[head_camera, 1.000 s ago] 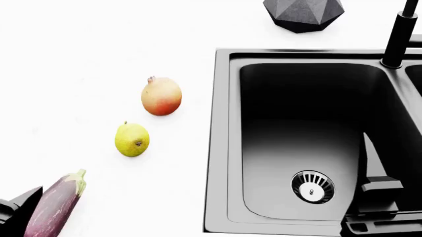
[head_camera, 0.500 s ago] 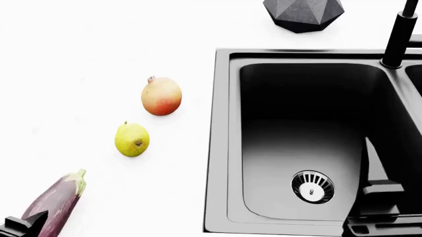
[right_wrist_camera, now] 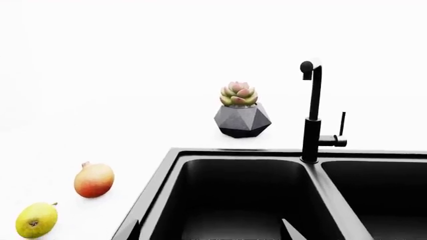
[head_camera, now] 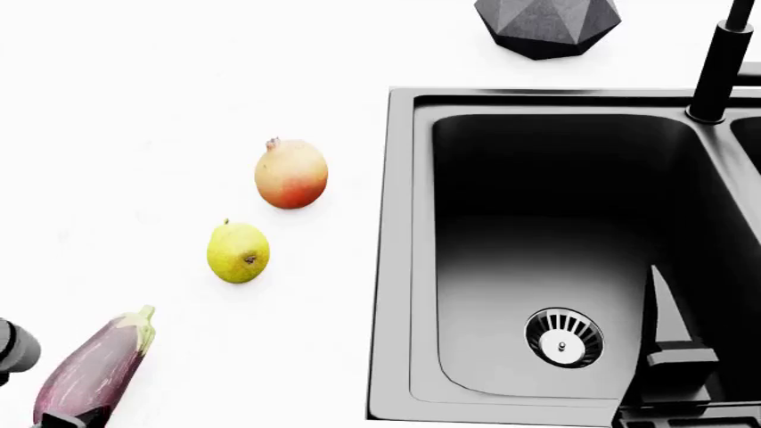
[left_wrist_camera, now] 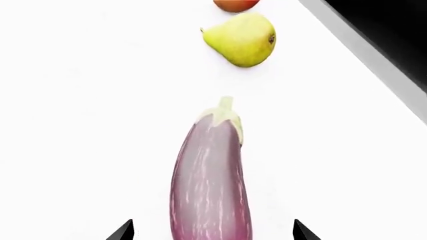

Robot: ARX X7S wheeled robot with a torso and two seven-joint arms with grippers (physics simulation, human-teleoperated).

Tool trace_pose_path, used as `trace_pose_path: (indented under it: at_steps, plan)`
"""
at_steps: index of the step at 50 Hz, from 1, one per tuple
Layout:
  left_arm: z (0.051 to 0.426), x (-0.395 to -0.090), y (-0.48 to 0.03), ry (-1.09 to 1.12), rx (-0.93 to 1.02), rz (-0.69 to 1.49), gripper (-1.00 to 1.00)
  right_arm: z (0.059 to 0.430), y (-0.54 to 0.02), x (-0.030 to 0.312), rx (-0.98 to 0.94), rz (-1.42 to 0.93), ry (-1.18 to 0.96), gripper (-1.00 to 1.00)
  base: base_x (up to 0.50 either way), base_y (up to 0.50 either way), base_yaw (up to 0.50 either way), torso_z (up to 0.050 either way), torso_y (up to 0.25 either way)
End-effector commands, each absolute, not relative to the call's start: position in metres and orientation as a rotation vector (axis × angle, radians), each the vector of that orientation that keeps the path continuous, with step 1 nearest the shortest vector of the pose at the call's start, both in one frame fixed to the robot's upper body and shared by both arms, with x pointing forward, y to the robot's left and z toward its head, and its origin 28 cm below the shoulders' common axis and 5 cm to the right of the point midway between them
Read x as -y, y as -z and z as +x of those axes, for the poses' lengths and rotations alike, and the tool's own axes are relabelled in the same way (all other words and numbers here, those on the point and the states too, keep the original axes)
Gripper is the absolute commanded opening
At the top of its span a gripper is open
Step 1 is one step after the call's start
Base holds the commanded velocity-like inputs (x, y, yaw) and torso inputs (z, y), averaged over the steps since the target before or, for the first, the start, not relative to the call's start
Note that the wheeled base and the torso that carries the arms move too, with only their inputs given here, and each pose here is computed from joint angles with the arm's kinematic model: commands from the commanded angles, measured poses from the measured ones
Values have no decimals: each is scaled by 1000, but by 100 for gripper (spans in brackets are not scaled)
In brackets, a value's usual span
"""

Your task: There is a mixed pile of frozen fruits and vegetables on the counter. Locate all the frozen vegetables and place the items in a bowl on the counter. Take all the frozen fruits and defrost them in a running sink.

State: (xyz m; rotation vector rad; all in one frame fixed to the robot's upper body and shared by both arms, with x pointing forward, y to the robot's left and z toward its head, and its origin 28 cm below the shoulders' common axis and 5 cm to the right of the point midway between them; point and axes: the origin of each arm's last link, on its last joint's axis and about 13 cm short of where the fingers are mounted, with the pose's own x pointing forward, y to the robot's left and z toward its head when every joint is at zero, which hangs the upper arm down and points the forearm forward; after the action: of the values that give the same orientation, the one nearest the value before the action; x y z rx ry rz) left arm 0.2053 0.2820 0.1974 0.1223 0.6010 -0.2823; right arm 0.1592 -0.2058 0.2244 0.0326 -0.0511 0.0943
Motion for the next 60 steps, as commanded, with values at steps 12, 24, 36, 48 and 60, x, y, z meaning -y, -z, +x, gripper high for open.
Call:
trace_pose_path:
  at_steps: [12, 24, 36, 48, 60]
  plan:
    - [223, -278, -180, 287, -655, 104, 100, 159, -218, 207, 40, 41, -90, 100, 0, 0, 0, 0, 0]
    - [230, -277, -168, 283, -689, 111, 100, 157, -216, 209, 37, 42, -84, 100, 0, 0, 0, 0, 0]
    - [232, -275, -169, 287, -686, 108, 100, 157, -212, 209, 29, 50, -84, 100, 0, 0, 0, 0, 0]
    - [230, -273, -177, 266, -627, 137, -100, 158, -209, 209, 27, 53, -83, 100, 0, 0, 0, 0, 0]
    - [217, -275, -200, 252, -512, 118, -100, 153, -222, 216, 63, 47, -66, 100, 0, 0, 0, 0, 1]
